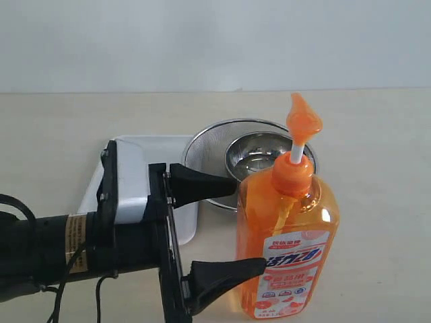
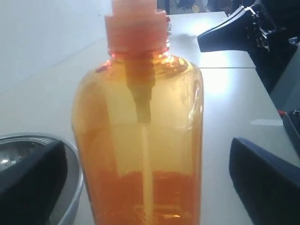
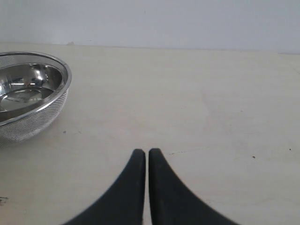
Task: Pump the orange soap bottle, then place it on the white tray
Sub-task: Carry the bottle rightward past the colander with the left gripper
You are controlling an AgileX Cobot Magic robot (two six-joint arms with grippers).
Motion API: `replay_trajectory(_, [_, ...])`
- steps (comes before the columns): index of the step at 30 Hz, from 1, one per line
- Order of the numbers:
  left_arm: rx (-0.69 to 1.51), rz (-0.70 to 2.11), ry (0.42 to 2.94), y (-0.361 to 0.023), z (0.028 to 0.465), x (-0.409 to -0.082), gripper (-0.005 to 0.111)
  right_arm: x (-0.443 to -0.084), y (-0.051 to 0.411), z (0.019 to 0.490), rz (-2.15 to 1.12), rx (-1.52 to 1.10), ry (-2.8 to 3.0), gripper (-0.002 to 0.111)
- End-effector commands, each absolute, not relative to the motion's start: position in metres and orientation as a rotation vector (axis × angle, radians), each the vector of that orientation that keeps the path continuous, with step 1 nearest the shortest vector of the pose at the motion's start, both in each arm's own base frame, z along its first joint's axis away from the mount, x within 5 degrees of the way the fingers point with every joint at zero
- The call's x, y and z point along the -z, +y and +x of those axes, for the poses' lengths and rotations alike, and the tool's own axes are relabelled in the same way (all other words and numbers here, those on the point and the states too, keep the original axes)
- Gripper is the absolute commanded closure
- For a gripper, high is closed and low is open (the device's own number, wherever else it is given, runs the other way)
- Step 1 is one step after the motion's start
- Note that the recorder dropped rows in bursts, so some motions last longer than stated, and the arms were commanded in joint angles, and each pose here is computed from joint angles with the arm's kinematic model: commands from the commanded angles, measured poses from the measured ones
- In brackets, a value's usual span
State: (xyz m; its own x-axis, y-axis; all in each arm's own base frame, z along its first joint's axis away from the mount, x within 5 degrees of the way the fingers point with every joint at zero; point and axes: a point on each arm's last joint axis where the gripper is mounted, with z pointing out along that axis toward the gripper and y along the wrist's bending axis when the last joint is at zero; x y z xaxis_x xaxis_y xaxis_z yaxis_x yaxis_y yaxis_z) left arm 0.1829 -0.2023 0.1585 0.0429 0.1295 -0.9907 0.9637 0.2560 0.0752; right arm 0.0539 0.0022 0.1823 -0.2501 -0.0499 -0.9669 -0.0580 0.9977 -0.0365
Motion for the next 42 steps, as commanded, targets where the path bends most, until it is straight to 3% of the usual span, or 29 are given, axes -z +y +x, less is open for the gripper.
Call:
replay_trajectory(1, [0.915, 1.097, 1.332, -0.204, 0.186, -0.163, 0.021, -0.183, 0.002, 0.054, -0.081, -0.012, 1.811, 0.108])
replay_trajectory(13, [0.914, 1.095, 1.327, -0.208, 0.191, -0.159, 0.021, -0.183, 0.002, 0.054, -0.081, -0.012, 1.811, 0.108])
replay_trajectory(21, [0.949, 1.083, 1.342, -0.209, 0.191, -0.160, -0.002, -0.183, 0.002, 0.054, -0.081, -0.012, 1.811, 0.108])
replay_trajectory(42, [1.019, 1.092, 1.404, -0.224, 0.202, -0.141, -0.002, -0.183, 0.002, 0.054, -0.081, -0.012, 1.811, 0.108])
